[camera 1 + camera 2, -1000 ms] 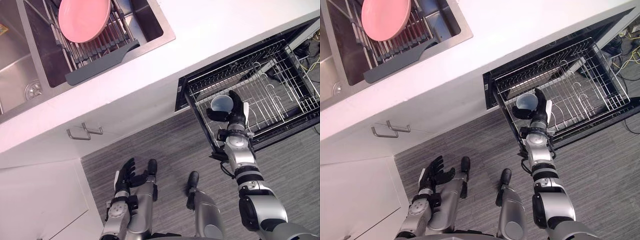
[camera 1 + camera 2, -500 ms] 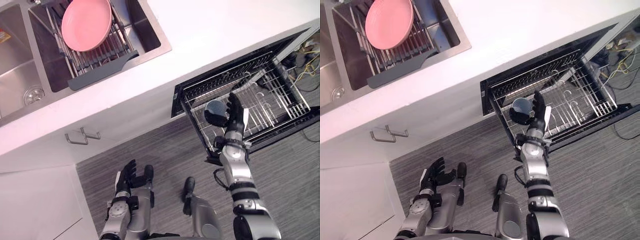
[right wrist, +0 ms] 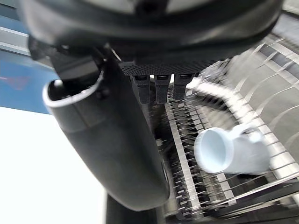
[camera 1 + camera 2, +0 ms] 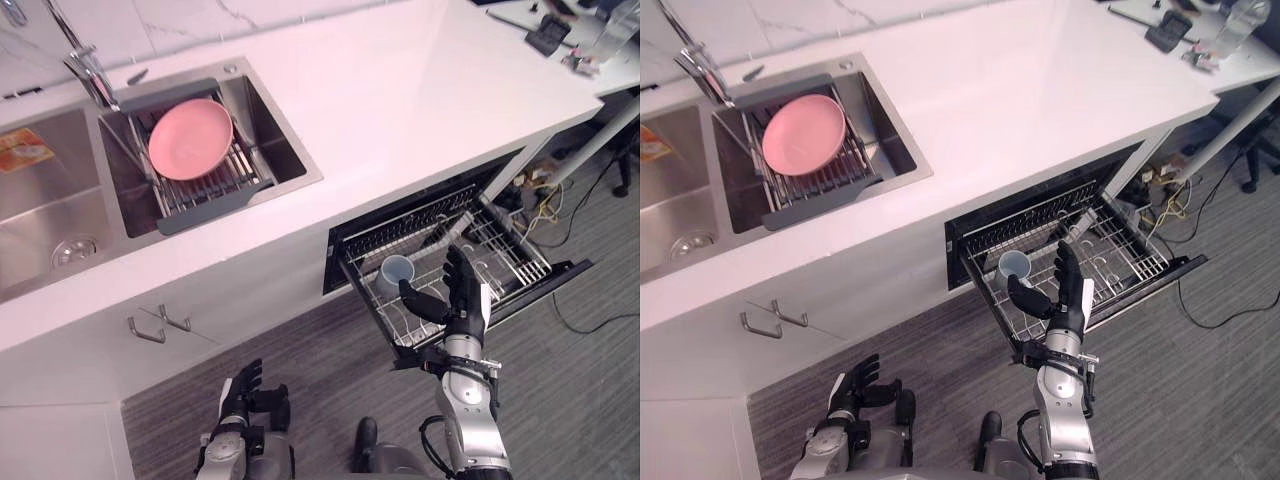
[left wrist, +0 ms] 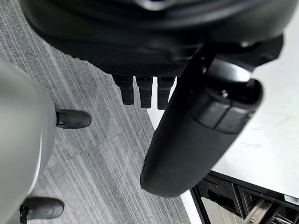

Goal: Walk over to the sink, pick up the cup, carry it to the dishwasher, place the cup inside the dishwasher, then close the dishwasher door

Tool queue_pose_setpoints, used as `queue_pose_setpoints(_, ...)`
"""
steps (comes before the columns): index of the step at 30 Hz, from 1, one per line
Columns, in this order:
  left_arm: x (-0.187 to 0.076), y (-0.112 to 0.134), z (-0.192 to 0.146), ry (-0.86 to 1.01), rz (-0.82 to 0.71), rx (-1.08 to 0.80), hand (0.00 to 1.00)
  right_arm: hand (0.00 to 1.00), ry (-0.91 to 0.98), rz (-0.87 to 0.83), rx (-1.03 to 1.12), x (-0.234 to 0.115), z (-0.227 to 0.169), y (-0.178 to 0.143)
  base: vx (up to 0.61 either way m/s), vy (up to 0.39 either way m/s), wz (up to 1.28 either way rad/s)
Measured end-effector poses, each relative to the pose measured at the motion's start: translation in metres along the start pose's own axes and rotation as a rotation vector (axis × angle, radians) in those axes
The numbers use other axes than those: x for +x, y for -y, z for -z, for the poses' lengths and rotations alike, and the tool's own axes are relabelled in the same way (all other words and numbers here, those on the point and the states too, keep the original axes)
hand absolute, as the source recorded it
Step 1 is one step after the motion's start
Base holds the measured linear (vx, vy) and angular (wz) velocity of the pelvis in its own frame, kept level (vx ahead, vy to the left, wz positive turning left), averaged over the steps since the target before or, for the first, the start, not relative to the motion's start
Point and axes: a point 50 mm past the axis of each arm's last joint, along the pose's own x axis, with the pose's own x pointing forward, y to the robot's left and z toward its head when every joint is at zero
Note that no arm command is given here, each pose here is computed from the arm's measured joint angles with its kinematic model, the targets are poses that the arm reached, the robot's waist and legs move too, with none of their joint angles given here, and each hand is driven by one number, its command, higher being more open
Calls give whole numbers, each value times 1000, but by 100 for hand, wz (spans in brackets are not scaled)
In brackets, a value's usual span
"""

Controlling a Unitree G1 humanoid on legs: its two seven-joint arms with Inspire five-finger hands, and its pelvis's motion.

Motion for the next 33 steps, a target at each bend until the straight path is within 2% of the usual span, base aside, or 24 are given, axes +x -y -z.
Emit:
queue_pose_setpoints(11, -4, -11, 22, -90, -17, 31, 90, 90, 89, -116, 39, -8, -16, -18, 6, -2, 11)
queue_pose_setpoints(21, -3, -6, 16, -60, -11, 36, 90, 90, 281, -117, -82, 8, -50, -13, -16, 24, 77)
queue_pose_setpoints(23, -3, -6, 15, -51, -20, 37, 90, 90, 324, -137, -95, 11, -58, -21, 64, 114, 28)
queue_pose_setpoints(33, -4, -19, 20, -74, -44, 66, 90, 90, 334, -134, -164, 13, -57, -19, 174, 114, 50)
